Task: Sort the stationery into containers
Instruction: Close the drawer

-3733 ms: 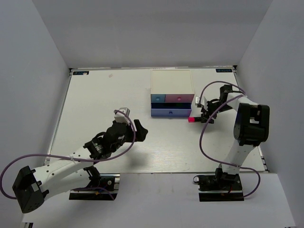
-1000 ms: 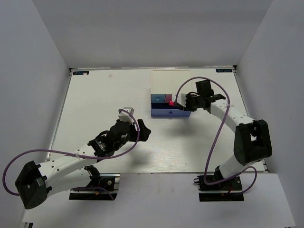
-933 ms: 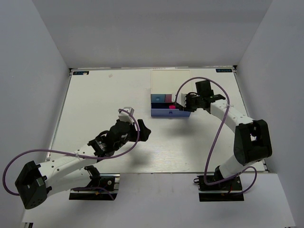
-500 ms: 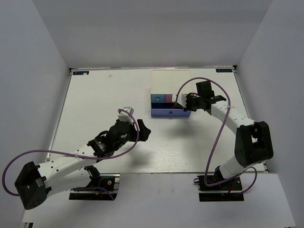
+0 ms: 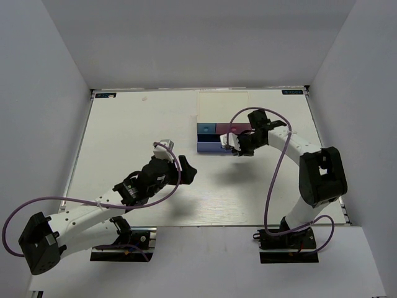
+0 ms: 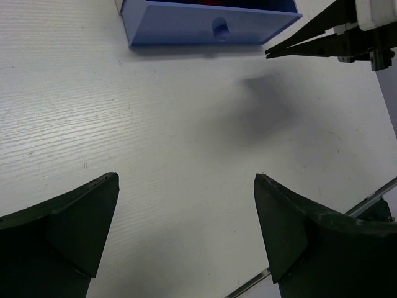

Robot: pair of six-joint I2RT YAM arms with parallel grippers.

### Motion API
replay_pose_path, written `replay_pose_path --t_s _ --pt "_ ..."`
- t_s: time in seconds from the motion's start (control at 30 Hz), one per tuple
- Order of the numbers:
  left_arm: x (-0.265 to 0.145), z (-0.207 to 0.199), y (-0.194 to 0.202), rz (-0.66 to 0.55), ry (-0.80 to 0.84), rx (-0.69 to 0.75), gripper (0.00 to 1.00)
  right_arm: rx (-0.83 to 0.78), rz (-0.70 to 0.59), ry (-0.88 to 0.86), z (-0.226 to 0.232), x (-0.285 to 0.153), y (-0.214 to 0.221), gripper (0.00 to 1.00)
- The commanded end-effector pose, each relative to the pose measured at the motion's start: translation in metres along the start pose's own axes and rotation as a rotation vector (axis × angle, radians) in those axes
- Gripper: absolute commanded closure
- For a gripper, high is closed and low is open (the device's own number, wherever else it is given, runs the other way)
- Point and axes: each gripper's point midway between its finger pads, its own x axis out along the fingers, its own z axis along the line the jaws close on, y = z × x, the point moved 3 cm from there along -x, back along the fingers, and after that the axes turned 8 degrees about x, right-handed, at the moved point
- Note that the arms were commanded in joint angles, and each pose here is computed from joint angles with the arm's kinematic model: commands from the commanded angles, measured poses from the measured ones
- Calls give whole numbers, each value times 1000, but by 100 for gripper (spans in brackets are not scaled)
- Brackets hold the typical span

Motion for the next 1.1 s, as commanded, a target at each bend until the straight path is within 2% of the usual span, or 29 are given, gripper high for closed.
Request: replay_pose_path --t_s 0.0,0.13,0.17,0.27,0.43,0.73,0.93,1.07 --pt "-4 -3 -8 -31 17 -22 1 -17 18 75 -17 4 -4 100" --pt "-5 -2 -10 -43 14 -25 1 71 57 206 -37 13 3 100" --pt "-5 -2 -10 -43 14 -25 1 47 55 280 -53 11 0 100" --pt "-4 -2 -8 -35 9 -23 1 75 74 353 -62 13 3 100" --pt "-3 -3 -10 -35 9 -23 1 98 113 394 -67 19 8 100" --pt "-1 -2 -8 -28 5 -20 1 99 98 499 -81 24 0 100" --pt "-2 -4 -12 -35 9 -23 1 101 106 565 -90 26 -2 95" --pt "-2 -4 -12 -35 9 -23 1 108 106 550 -87 29 -2 94"
